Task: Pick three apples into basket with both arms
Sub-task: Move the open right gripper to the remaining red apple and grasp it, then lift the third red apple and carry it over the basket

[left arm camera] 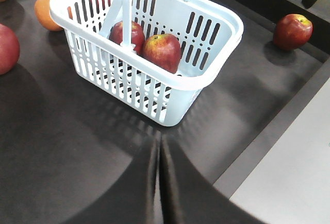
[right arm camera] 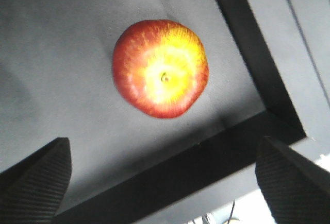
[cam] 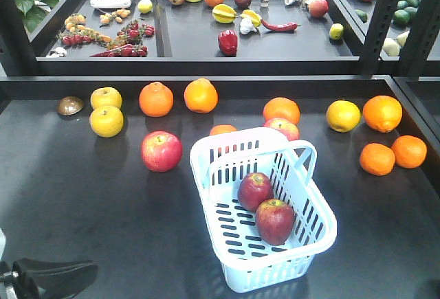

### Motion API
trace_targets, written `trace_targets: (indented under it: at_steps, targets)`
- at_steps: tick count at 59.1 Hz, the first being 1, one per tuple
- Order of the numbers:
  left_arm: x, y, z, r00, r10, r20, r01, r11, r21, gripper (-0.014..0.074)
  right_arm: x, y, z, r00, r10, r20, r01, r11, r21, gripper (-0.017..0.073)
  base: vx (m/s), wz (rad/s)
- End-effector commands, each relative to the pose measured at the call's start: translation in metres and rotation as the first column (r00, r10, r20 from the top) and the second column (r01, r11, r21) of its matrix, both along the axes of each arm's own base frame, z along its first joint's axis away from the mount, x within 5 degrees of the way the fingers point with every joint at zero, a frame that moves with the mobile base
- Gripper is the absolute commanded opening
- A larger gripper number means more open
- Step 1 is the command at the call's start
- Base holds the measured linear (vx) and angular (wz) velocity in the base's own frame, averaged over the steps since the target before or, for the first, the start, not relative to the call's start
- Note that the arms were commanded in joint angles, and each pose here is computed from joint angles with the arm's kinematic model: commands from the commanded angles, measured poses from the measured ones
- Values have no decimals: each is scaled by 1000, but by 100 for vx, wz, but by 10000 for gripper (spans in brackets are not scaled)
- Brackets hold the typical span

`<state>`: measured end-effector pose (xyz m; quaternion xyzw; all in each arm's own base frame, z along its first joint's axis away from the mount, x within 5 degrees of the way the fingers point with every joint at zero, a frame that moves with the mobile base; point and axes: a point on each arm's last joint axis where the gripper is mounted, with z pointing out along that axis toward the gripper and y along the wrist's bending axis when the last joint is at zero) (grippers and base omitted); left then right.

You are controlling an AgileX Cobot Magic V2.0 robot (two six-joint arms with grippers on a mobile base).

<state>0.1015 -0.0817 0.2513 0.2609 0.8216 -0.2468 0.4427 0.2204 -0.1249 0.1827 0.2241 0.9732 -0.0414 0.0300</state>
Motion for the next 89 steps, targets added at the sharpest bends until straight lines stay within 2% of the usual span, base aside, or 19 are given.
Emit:
trace_targets:
  at_steps: [1, 13, 40, 60, 70, 89]
  targets:
    - [4, -1, 11, 999, 32, 32, -31, 998, -50, -6, 7, -7, 2, 999, 20, 40, -18, 999, -36, 696, 0, 0]
    - [4, -1, 11, 999, 31, 33, -30, 998, -49, -6, 16, -13, -14, 998, 40, 40, -38, 998, -51, 680, 0, 0]
    - [4, -1, 11, 999, 32, 35, -31, 998, -49, -6, 26, -20, -50, 998, 64, -10, -64, 997, -38, 662, 0, 0]
    - [4, -1, 12, 999, 34, 36, -33, 998, -49, -6, 29, -22, -53, 997, 79, 4, -78, 996, -53, 613, 0, 0]
    - [4, -1, 12, 999, 36, 38, -34, 998, -50, -6, 29, -22, -53, 997, 80, 7, -79, 995, -55, 523, 0, 0]
    - [4, -1, 12, 999, 36, 39, -34, 998, -49, -6, 29, -21, -45, 997, 72, 39, -69, 995, -65, 149, 0, 0]
